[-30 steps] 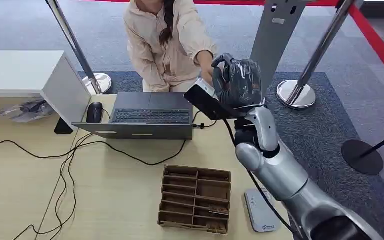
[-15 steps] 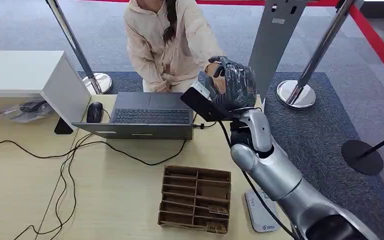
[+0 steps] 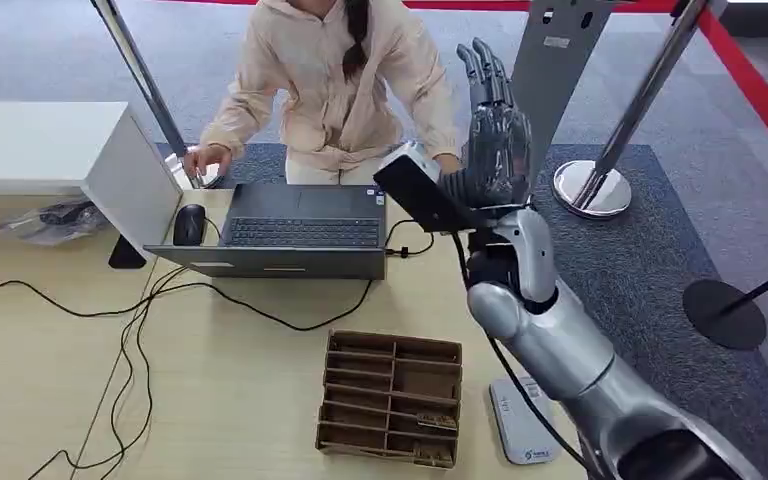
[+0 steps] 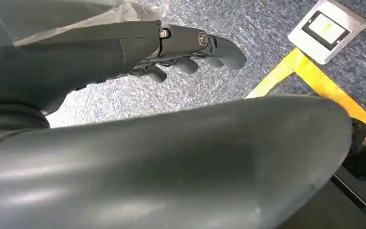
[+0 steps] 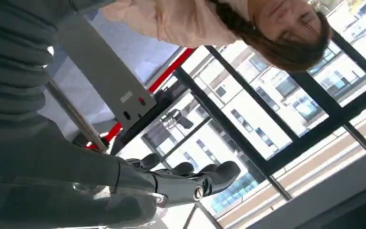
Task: Pass the card to the sensor for recognition and then transmit it.
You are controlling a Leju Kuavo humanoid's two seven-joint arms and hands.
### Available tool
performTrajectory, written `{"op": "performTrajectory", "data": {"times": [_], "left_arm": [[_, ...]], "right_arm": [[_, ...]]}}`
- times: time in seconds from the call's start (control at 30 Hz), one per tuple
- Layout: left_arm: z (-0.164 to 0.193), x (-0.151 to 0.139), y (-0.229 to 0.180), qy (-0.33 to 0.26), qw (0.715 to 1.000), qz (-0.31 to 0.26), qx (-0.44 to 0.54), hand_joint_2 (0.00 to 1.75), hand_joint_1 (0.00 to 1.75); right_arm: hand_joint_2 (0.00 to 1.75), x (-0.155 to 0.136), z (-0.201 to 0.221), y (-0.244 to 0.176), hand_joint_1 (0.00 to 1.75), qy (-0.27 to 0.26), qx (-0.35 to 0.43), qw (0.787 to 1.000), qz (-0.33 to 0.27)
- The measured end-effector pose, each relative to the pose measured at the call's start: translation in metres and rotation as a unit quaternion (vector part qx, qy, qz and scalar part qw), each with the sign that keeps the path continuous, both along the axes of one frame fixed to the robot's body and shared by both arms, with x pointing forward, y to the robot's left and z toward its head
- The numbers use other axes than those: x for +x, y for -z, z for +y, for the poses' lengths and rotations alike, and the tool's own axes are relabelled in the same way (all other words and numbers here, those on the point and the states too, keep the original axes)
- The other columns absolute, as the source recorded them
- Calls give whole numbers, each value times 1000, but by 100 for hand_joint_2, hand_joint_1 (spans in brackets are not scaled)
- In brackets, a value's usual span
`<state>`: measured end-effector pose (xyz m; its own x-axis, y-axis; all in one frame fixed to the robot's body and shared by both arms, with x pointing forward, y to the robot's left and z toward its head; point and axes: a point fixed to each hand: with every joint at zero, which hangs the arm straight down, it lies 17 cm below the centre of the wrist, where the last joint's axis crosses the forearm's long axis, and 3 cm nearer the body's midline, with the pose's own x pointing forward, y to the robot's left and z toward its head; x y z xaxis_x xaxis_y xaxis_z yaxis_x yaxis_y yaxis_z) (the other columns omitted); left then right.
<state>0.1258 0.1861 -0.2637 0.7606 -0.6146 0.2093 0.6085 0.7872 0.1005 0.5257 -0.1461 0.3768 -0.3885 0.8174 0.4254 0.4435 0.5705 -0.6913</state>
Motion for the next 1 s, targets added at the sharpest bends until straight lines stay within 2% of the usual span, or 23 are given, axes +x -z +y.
{"op": "performTrajectory", "data": {"times": [0.07,0.1,0.37,0.6,1.0], "left_arm": [[0,-2,0,-6,1000,0,-1,0,0],[1,-3,1,-8,1000,1,-1,0,0],[7,-20,5,-37,999,4,-1,0,0],[13,-28,8,-58,998,11,-1,0,0],[23,-28,9,-80,997,13,3,0,0]], "right_arm": [[0,-9,-2,-15,0,-9,19,1000,-14],[175,-15,-3,-24,0,-14,27,999,-23],[175,-61,-40,-54,0,-74,149,985,-34],[175,-101,-83,-47,0,-162,289,943,-20],[175,-146,-116,-44,0,-248,398,883,-31]]}}
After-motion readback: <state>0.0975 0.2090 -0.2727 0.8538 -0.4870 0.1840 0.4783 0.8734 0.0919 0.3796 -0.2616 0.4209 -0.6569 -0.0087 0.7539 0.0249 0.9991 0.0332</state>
